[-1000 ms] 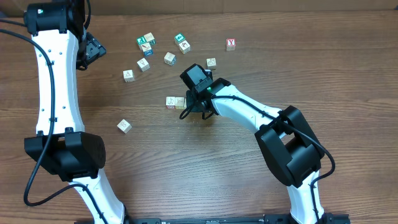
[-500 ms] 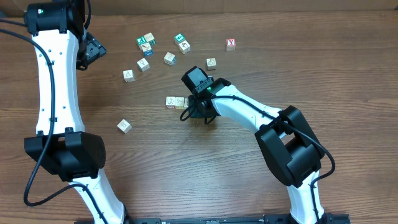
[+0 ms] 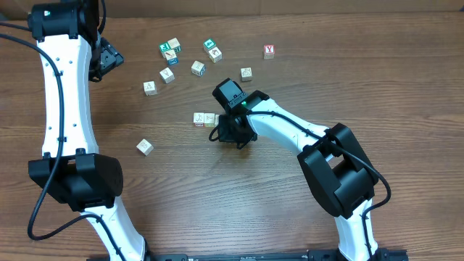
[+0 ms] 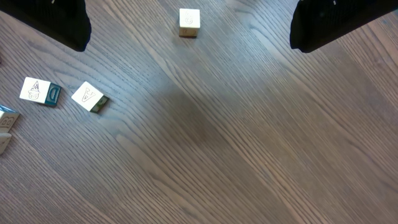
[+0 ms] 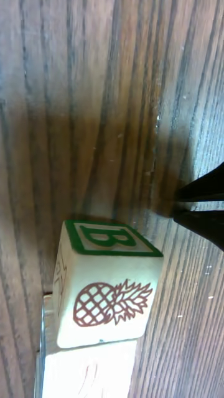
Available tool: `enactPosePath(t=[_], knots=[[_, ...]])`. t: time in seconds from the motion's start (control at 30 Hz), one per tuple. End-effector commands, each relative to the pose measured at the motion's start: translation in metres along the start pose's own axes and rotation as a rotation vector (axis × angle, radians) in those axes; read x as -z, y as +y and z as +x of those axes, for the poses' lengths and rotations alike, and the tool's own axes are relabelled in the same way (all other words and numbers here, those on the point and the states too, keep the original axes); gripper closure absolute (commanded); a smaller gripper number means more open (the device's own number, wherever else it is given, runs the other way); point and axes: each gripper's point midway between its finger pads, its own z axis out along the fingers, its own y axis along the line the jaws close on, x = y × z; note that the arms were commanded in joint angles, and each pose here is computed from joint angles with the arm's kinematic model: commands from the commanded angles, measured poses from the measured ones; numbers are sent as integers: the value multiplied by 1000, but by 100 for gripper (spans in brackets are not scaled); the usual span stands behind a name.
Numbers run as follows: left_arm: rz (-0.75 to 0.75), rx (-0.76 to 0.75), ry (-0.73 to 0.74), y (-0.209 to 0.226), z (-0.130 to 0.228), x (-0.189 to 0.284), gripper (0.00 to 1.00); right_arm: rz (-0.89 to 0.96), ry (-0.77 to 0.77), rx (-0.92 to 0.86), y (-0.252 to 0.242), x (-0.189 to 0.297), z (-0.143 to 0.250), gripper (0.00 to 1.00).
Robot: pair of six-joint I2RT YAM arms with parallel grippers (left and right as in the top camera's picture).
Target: Form a horizontal line
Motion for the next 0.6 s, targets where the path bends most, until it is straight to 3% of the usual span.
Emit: enactPosePath(t=[0.0, 0.57], knots=[[14, -22, -14, -2, -1, 7, 0, -13, 4, -14, 3, -2, -2, 96], [14, -22, -14, -2, -1, 7, 0, -44, -38, -7, 11, -1, -12, 96]])
